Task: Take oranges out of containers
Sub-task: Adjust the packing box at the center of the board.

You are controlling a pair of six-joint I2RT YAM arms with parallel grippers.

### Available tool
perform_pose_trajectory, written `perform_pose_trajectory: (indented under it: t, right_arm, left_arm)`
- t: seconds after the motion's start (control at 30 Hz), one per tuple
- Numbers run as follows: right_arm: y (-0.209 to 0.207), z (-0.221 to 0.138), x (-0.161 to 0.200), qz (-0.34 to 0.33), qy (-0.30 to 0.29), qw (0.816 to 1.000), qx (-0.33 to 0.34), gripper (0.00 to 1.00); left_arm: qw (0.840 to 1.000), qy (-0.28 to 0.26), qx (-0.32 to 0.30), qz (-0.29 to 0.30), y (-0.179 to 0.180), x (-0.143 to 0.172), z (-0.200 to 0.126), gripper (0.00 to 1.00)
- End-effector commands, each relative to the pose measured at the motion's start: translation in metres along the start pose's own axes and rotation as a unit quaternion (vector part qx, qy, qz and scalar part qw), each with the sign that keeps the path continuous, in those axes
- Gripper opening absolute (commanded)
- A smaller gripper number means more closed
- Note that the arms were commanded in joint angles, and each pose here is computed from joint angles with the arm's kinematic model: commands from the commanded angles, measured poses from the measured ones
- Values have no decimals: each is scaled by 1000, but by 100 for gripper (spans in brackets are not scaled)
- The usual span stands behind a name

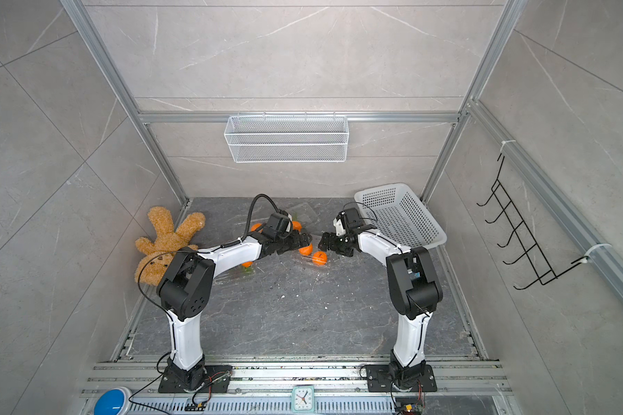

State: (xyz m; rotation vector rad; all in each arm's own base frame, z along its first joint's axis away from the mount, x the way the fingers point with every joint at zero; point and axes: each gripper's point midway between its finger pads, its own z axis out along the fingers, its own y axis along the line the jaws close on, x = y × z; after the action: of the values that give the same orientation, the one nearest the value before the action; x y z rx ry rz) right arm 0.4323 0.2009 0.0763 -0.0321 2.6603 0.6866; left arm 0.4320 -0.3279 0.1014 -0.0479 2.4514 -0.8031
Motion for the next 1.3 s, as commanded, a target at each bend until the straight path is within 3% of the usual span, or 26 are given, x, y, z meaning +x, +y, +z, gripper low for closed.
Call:
perform_pose_trajectory:
  t: [0.0, 0.37, 0.57, 0.67, 0.8, 1.03, 1.13, 1.27]
  right_arm:
    - [1, 2, -7, -23, 1, 1000, 1, 84]
    - [7, 7, -19, -65, 23, 998, -3, 85]
    - [13, 0, -18, -83, 37, 996, -11, 98]
    - [12, -11, -24, -76, 27, 997, -1, 100]
    - [6, -27, -33, -48, 2, 999, 2, 100]
    - [-6, -68, -22, 42, -60, 997, -3, 100]
    - [-10, -75, 0, 88, -60, 994, -11, 100]
    - [-2, -77, 29, 139, -66, 985, -73, 100]
  left_arm:
    - [998, -24, 58, -10, -29, -7, -15, 99]
    - [991, -38, 114, -65, -59, 38, -37, 99]
    - [987, -33, 126, -94, -65, 69, -50, 99]
    - [989, -23, 109, -101, -55, 81, -56, 100]
    - [995, -19, 39, -84, -26, 90, -69, 100]
    - [995, -40, -84, -29, 10, 65, -109, 100]
    - [995, -33, -89, -14, 11, 45, -106, 100]
    - [997, -25, -68, -1, 3, 21, -83, 100]
